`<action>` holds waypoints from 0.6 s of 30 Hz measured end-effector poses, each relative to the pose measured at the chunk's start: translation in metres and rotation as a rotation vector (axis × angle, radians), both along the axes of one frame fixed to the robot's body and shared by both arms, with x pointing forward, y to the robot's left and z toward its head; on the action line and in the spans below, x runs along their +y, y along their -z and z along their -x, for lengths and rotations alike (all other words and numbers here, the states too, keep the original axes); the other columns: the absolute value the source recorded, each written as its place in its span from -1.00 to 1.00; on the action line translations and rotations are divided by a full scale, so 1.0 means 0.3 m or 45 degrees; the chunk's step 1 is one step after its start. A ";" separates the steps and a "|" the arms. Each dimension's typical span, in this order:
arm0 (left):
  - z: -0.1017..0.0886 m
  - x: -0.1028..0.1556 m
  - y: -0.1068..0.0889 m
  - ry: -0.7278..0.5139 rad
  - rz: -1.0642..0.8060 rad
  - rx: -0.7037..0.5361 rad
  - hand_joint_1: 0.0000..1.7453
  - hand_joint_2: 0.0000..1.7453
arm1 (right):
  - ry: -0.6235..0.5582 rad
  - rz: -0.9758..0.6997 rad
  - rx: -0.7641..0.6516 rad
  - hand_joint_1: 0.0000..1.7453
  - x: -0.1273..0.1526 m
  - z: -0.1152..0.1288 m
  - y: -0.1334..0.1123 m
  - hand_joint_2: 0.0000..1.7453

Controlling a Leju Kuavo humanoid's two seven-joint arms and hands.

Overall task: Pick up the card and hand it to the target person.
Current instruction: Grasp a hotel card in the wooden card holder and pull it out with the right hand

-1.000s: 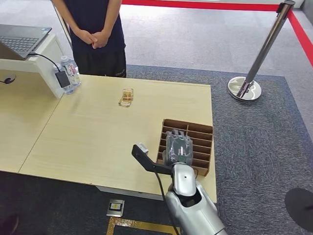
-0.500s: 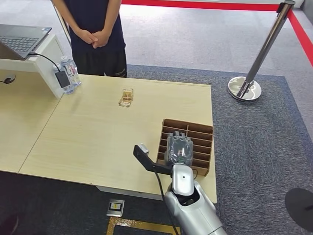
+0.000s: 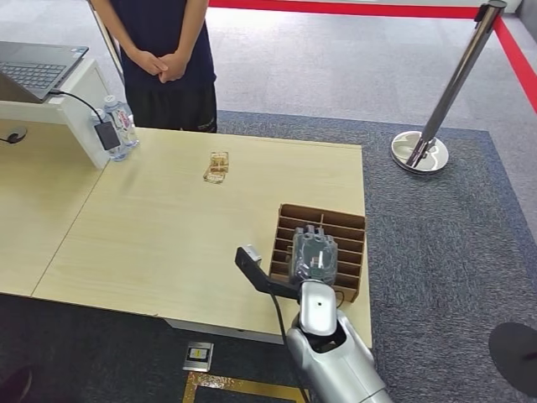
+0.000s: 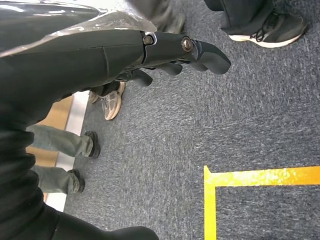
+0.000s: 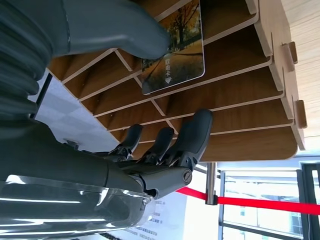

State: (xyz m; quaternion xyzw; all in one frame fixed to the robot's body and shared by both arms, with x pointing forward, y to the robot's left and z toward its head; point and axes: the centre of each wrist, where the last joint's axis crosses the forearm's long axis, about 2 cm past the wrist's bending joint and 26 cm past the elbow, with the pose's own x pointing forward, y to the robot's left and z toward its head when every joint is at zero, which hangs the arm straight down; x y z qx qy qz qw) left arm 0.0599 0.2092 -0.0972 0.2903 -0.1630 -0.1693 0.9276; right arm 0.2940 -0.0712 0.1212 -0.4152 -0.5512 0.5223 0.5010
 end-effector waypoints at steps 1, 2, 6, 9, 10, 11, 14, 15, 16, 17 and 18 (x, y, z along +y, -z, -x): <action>0.000 0.000 0.000 0.002 0.001 0.000 -1.00 1.00 | 0.003 0.000 0.002 -0.18 -0.002 0.000 0.002 1.00; 0.000 0.000 0.000 0.005 0.001 0.001 -1.00 1.00 | 0.005 0.000 0.004 -0.18 -0.004 0.000 0.003 1.00; 0.000 0.000 0.000 0.008 0.001 0.001 -1.00 1.00 | 0.011 0.000 0.010 -0.12 -0.008 0.002 0.008 1.00; 0.000 0.000 0.000 0.008 0.001 0.001 -1.00 1.00 | 0.009 0.000 0.012 0.02 -0.009 0.003 0.010 1.00; 0.000 0.000 0.000 0.008 0.001 0.001 -1.00 1.00 | 0.007 0.000 0.013 0.06 -0.009 0.003 0.010 1.00; 0.000 0.000 0.000 0.007 0.001 0.002 -1.00 1.00 | 0.006 0.001 0.013 0.10 -0.009 0.004 0.011 1.00; 0.000 0.000 0.000 0.006 0.001 0.003 -1.00 1.00 | 0.001 0.001 0.015 0.14 -0.009 0.007 0.014 1.00; 0.000 0.000 0.000 0.006 0.001 0.003 -1.00 1.00 | -0.001 0.002 0.016 0.16 -0.008 0.008 0.015 1.00; 0.000 0.000 0.000 0.006 0.001 0.003 -1.00 1.00 | -0.002 0.002 0.016 0.18 -0.008 0.009 0.015 1.00; 0.000 0.000 0.000 0.006 0.001 0.003 -1.00 1.00 | -0.003 0.002 0.017 0.20 -0.008 0.010 0.016 1.00; 0.000 0.000 0.000 0.005 0.001 0.003 -1.00 1.00 | -0.005 0.002 0.017 0.21 -0.007 0.010 0.016 1.00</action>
